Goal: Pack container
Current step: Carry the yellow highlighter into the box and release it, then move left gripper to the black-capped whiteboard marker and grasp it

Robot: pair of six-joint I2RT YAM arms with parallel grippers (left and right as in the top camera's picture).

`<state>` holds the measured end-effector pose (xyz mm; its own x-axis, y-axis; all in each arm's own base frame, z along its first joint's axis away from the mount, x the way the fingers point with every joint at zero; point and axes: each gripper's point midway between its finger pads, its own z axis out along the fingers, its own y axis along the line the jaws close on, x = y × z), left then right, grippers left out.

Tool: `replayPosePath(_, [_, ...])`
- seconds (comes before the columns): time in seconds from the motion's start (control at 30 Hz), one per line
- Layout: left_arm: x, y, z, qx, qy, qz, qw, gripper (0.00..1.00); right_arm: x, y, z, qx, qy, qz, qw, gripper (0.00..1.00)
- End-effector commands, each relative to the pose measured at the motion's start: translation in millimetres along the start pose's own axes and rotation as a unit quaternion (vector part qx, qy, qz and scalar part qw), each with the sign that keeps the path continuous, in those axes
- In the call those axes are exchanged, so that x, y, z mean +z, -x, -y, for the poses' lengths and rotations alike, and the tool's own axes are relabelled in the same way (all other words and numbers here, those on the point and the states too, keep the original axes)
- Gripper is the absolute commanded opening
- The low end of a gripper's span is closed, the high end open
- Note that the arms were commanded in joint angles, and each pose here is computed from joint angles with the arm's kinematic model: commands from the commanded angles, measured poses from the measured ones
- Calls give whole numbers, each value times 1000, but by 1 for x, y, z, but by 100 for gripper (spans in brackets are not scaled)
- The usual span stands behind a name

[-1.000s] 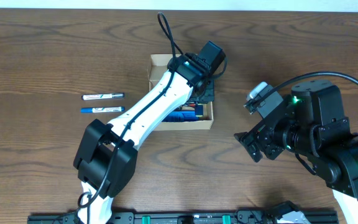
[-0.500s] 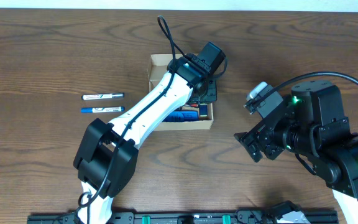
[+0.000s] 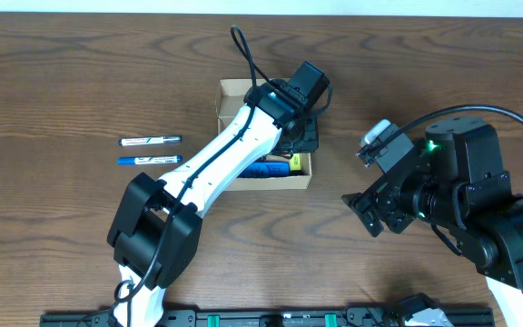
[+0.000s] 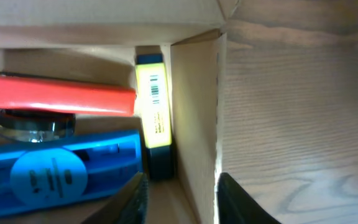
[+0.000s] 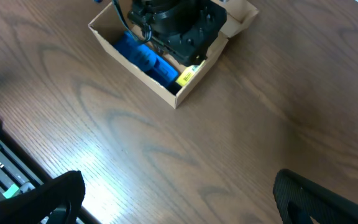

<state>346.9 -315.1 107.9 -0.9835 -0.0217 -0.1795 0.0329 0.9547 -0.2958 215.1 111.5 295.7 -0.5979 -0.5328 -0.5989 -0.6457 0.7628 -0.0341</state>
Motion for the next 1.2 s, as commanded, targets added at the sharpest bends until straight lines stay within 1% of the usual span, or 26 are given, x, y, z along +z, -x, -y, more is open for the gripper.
replayPosePath(0.0, [-31, 10, -5, -3, 7, 37, 999, 36, 0, -1, 1, 5, -2, -1, 1000, 99])
replayPosePath(0.07, [-55, 18, -17, -8, 25, 70, 997, 36, 0, -1, 1, 5, -2, -1, 1000, 99])
replayPosePath(0.17, [-96, 23, -35, -30, 32, 100, 994, 37, 0, -1, 1, 5, -2, -1, 1000, 99])
replayPosePath(0.27, [-135, 27, -70, -95, 62, 133, 985, 37, 0, -1, 1, 5, -2, -1, 1000, 99])
replayPosePath(0.4, [-176, 27, -127, -189, 111, 167, 961, 40, 0, -1, 1, 5, -2, -1, 1000, 99])
replayPosePath(0.43, [-183, 26, -140, -212, 122, 171, 955, 41, 0, -1, 1, 5, -2, -1, 1000, 99])
replayPosePath(0.5, [-190, 25, -164, -259, 137, 169, 941, 47, 0, -1, 1, 5, -2, -1, 1000, 99])
replayPosePath(0.63, [-190, 24, -202, -333, 157, 161, 916, 48, 0, -1, 1, 5, -2, -1, 1000, 99])
replayPosePath(0.77, [-175, 21, -233, -405, 161, 151, 887, 52, 0, -1, 1, 5, -2, -1, 1000, 99])
replayPosePath(0.87, [-154, 21, -246, -432, 146, 140, 879, 52, 0, -1, 1, 5, -2, -1, 1000, 99])
replayPosePath(0.93, [-139, 20, -257, -456, 143, 139, 867, 54, 0, -1, 1, 5, -2, -1, 1000, 99])
replayPosePath(1.03, [-119, 18, -269, -482, 134, 138, 855, 63, 0, -1, 1, 5, -2, -1, 1000, 99])
replayPosePath(1.17, [-95, 21, -279, -504, 120, 139, 844, 64, 0, -1, 1, 5, -2, -1, 1000, 98])
